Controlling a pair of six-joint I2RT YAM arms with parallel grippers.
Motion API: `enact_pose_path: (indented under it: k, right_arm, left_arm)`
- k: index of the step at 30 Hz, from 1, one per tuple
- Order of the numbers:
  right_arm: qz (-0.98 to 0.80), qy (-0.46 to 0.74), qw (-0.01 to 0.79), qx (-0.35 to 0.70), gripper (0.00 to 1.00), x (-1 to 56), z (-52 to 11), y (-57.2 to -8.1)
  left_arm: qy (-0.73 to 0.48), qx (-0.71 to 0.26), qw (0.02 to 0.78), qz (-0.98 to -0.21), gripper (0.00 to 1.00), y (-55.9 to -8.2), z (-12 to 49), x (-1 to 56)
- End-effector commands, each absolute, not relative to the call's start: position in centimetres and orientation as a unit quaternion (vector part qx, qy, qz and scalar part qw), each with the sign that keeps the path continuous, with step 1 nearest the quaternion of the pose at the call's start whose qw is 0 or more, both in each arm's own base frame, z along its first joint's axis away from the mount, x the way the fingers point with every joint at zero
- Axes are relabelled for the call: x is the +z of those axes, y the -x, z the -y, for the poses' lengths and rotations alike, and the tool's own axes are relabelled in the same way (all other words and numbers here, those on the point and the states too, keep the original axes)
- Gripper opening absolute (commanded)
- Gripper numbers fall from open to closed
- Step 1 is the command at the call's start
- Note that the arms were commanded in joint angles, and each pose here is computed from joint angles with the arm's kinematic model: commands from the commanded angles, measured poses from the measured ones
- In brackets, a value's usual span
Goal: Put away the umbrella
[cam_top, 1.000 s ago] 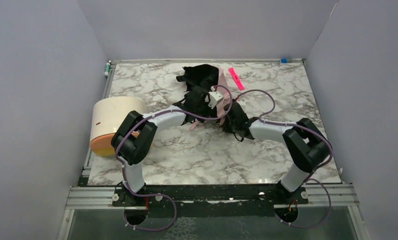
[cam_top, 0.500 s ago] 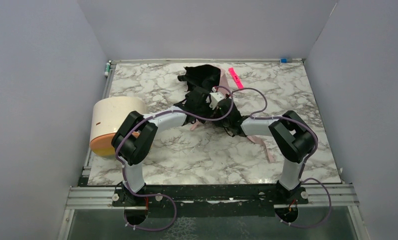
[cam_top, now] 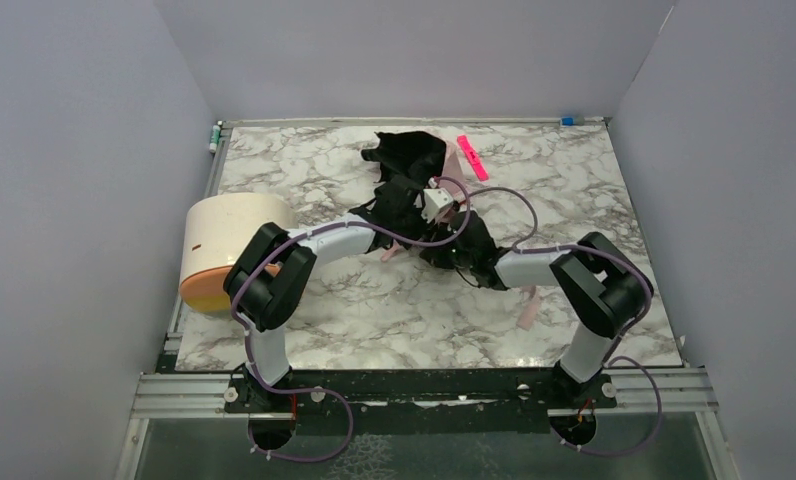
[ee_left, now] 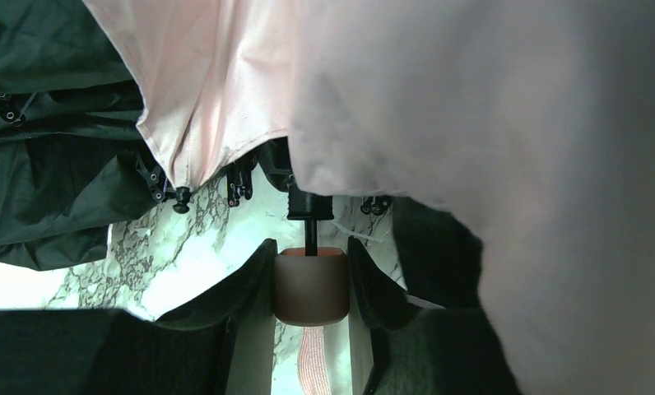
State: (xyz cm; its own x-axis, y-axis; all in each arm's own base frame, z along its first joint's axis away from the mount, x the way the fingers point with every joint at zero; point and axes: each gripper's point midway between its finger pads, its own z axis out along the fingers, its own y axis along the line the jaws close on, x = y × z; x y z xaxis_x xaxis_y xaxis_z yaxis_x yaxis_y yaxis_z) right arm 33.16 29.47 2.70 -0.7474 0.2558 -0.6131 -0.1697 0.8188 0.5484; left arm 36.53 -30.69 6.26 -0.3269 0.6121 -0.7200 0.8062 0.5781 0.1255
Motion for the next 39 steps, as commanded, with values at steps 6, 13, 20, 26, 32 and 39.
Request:
enact_pose_path:
  k: [6,13,20,26,32,39]
  right_arm:
    - [-0.892,0.030,0.320,0.317,0.20,5.7,-25.6,-25.2]
    - [-0.894,-0.003,0.360,0.267,0.35,11.1,-20.3,-22.4]
    - [-0.919,-0.038,0.383,0.086,0.43,13.3,-13.3,-23.2]
    - [-0.923,0.018,0.366,0.120,0.57,13.1,-14.9,-23.7]
    - [-0.920,0.075,0.340,0.181,0.63,12.0,-17.0,-22.2]
    - [-0.930,0.076,0.291,0.214,0.63,8.9,-17.9,-21.1]
  left_arm:
    - [-0.479,-0.113,0.367,-0.790,0.00,-35.5,30.3,4.3]
    - [-0.540,-0.106,0.376,-0.745,0.00,-34.2,29.5,4.0]
    - [-0.616,-0.119,0.359,-0.691,0.00,-31.7,28.8,2.8]
    - [-0.670,-0.087,0.330,-0.659,0.00,-30.8,26.9,1.9]
    - [-0.686,-0.085,0.326,-0.645,0.00,-32.2,25.2,2.0]
    - [-0.721,-0.084,0.322,-0.608,0.00,-33.1,24.7,2.0]
